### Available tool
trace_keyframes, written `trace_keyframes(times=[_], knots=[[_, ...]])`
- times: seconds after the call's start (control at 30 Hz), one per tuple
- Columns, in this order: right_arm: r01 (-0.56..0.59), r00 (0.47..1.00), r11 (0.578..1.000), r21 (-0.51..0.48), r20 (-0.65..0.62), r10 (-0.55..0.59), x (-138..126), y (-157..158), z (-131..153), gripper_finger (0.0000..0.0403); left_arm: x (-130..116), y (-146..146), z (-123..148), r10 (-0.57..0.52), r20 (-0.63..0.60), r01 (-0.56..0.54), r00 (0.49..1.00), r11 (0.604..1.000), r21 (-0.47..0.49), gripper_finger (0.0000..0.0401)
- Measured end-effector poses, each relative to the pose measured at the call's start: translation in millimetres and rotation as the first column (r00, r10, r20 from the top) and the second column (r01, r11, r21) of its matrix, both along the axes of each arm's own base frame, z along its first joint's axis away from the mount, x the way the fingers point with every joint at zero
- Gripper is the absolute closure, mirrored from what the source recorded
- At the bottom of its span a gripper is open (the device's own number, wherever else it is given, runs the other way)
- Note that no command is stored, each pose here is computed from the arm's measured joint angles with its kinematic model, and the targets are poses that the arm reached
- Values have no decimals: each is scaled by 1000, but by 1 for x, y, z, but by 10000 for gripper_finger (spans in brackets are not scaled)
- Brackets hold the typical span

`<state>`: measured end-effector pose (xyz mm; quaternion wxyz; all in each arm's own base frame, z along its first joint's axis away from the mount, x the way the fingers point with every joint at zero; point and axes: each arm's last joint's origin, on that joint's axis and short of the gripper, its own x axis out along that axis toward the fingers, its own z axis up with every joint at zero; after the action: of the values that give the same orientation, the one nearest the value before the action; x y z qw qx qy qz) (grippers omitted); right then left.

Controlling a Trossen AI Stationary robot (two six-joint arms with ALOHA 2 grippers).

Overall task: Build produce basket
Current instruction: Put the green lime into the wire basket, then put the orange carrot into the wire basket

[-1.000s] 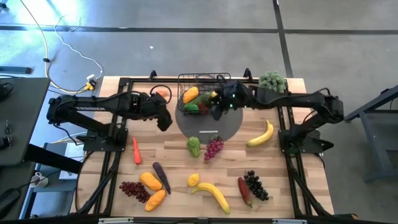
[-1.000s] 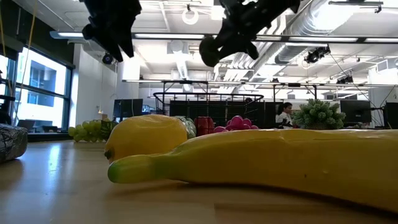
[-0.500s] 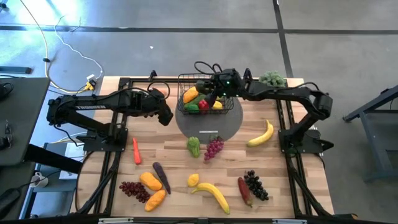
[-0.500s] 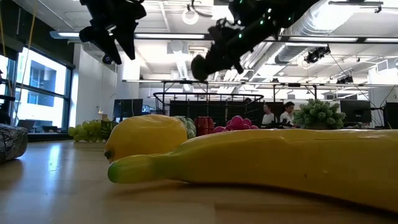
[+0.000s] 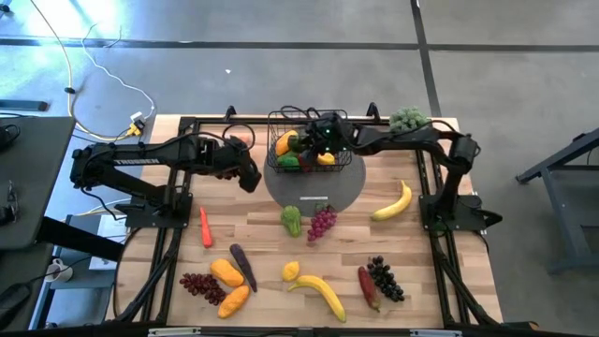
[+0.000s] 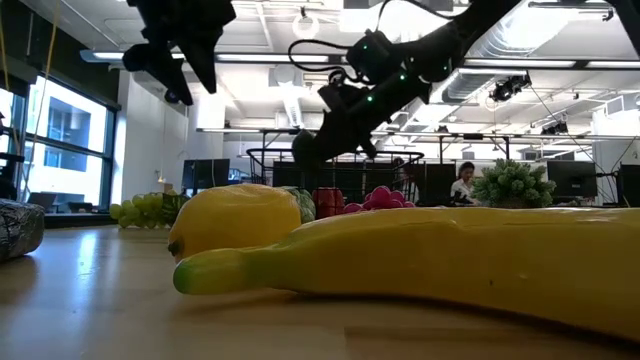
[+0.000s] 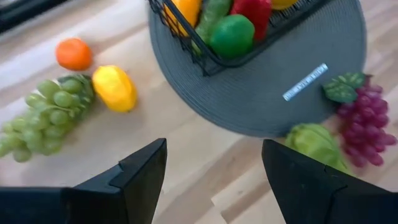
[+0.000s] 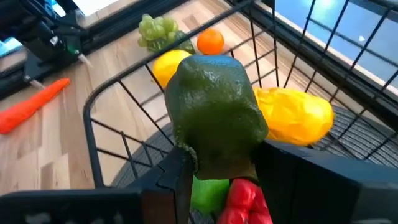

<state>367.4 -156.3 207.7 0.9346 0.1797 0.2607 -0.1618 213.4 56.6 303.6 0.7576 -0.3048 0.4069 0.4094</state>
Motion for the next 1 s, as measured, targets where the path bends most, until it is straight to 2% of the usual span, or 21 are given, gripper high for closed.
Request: trace_keyframes(times=[0.3,0.5,0.6,0.73,0.87,1.0], knots=[[14,1000,1000,17,6,-14,2,-4,-6,279,1,-3,-1,-3,33,6,999,993,-117,148],[16,1000,1000,20,6,-16,2,-4,-6,238,1,-7,-1,14,64,2,998,971,-240,148],[22,1000,999,32,9,-23,2,-4,-6,209,0,-11,-2,57,56,-40,997,962,-270,148],[22,1000,999,32,10,-22,2,-4,-6,180,-6,-17,-5,123,-23,-124,992,948,-294,148],[24,1000,999,32,10,-24,2,-5,-6,171,-12,-24,-7,182,-90,-201,979,934,-294,148],[31,999,999,25,8,-31,0,-9,-6,170,-15,-31,-8,205,-125,-233,971,929,-286,148]])
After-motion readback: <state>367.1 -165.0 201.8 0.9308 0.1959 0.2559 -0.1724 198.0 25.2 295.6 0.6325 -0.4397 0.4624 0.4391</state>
